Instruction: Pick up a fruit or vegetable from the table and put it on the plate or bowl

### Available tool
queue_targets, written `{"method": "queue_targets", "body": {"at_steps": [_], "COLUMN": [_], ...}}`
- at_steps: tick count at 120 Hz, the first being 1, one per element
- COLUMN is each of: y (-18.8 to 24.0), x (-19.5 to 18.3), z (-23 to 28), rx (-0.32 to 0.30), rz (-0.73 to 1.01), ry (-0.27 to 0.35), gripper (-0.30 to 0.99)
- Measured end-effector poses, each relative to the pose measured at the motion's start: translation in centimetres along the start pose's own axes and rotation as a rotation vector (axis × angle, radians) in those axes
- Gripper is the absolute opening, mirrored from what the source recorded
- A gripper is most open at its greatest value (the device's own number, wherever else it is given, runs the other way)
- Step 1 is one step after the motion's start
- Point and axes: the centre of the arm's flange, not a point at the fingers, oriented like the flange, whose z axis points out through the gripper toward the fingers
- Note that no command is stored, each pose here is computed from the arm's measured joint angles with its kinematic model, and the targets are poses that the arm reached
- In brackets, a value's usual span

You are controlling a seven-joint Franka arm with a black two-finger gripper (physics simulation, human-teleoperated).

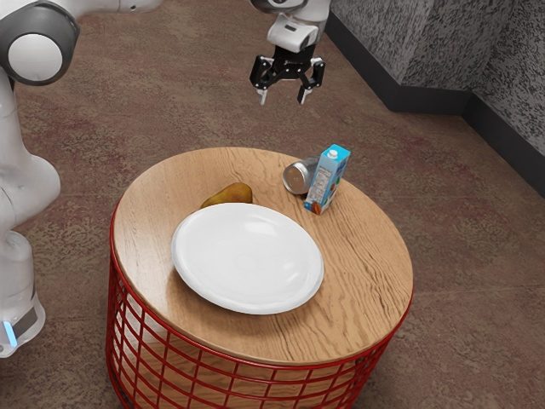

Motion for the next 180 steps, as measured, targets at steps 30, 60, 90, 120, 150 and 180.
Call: {"method": "queue_targets", "body": {"at_steps": [30,60,90,120,150,180], "y": [0.0,4.8,26.5,28.3,24.6,22.4], "x": [-0.3,-3.1,-1.0,16.6,14.3,14.7], "z": [0.1,-16.4,-27.9,-10.1,-5.5,-5.5], "rx": [-0.001,0.268,0.283,-0.151,-0.131,-0.101], "rz": [-0.006,-0.083,0.061,0.195,0.049,0.076], "ry": [0.004,0.035,0.225,0.064,0.104,0.09], "gripper": [0.69,0.69,0.69,0.69,0.69,0.69]}}
